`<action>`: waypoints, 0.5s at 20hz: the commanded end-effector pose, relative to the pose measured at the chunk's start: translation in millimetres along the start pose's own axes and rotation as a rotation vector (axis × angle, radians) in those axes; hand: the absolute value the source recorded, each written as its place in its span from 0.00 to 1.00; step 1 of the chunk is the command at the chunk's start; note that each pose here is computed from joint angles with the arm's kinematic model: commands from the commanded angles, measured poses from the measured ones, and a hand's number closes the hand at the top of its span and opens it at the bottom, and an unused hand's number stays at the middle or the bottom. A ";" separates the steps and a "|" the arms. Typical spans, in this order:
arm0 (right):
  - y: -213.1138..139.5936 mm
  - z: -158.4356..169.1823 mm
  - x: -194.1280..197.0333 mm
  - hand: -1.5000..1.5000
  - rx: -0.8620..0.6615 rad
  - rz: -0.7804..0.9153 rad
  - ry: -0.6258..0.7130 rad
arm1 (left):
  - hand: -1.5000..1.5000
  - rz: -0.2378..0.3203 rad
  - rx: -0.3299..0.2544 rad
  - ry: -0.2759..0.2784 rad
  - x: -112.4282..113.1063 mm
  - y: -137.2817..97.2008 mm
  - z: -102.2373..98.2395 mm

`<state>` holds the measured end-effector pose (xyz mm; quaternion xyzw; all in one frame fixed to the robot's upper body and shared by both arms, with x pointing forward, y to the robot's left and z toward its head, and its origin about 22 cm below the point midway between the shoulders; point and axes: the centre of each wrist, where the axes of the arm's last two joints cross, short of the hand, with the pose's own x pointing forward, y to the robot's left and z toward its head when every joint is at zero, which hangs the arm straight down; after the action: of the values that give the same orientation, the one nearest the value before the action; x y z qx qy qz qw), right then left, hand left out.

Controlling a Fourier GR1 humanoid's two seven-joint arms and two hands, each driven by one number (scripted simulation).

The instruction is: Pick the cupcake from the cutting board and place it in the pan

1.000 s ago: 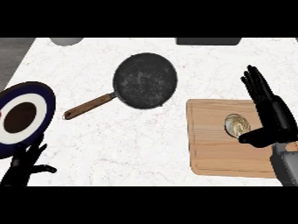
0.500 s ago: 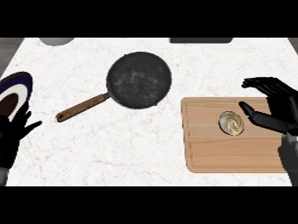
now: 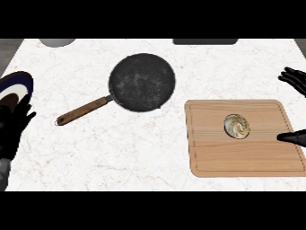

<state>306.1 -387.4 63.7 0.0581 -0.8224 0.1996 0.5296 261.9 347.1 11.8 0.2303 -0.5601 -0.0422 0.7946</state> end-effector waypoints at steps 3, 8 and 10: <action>-24.6 -40.0 59.3 0.00 0.190 0.370 0.144 | 0.50 -0.021 0.001 -0.005 -1.1 0.2 -3.8; -4.4 -65.9 91.2 0.00 0.382 0.638 0.258 | 0.50 -0.008 -0.016 0.019 -9.7 -9.8 4.1; 20.5 -76.6 86.7 0.00 0.453 0.689 0.313 | 0.50 -0.007 -0.011 0.008 1.7 -0.7 -4.9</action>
<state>326.1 -360.9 156.9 -0.0951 -0.6968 0.4704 0.5330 264.0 347.6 12.5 0.2291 -0.5564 -0.0492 0.7972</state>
